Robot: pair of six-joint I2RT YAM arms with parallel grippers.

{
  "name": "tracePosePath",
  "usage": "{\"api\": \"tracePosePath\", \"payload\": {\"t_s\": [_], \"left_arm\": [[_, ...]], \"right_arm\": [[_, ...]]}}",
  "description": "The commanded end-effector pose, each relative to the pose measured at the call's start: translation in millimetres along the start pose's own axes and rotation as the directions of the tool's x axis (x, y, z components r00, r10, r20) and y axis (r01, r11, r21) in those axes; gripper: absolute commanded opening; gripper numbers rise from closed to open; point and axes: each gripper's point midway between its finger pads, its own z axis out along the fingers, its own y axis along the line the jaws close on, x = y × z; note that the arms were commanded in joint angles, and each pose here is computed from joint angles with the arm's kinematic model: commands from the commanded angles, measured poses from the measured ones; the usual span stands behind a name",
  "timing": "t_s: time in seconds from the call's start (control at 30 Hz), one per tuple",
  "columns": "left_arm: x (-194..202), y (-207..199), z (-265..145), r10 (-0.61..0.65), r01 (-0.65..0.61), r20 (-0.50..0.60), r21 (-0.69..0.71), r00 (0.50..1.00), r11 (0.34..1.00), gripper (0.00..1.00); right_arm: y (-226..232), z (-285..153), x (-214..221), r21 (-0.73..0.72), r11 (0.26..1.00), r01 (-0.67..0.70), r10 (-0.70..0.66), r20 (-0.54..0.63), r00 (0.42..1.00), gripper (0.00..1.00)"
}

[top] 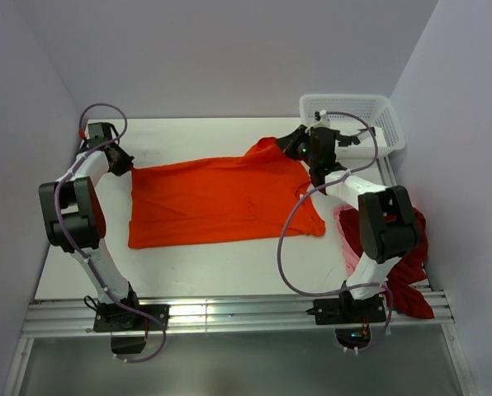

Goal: Roll the t-shirts
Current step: Fold the tshirt

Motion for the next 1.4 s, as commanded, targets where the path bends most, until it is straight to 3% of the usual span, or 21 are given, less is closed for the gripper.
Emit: {"api": "tracePosePath", "payload": {"t_s": [0.0, 1.37], "left_arm": [[-27, -16, -23, -0.007, 0.002, 0.101, 0.044, 0.995, 0.999, 0.00], [-2, 18, -43, -0.061, 0.055, 0.107, 0.057, 0.992, 0.997, 0.01]], "right_arm": [[29, -17, -30, -0.041, 0.997, 0.073, -0.067, 0.124, 0.990, 0.00], [24, -85, -1, 0.109, 0.990, 0.087, -0.113, 0.260, 0.959, 0.00]]}}
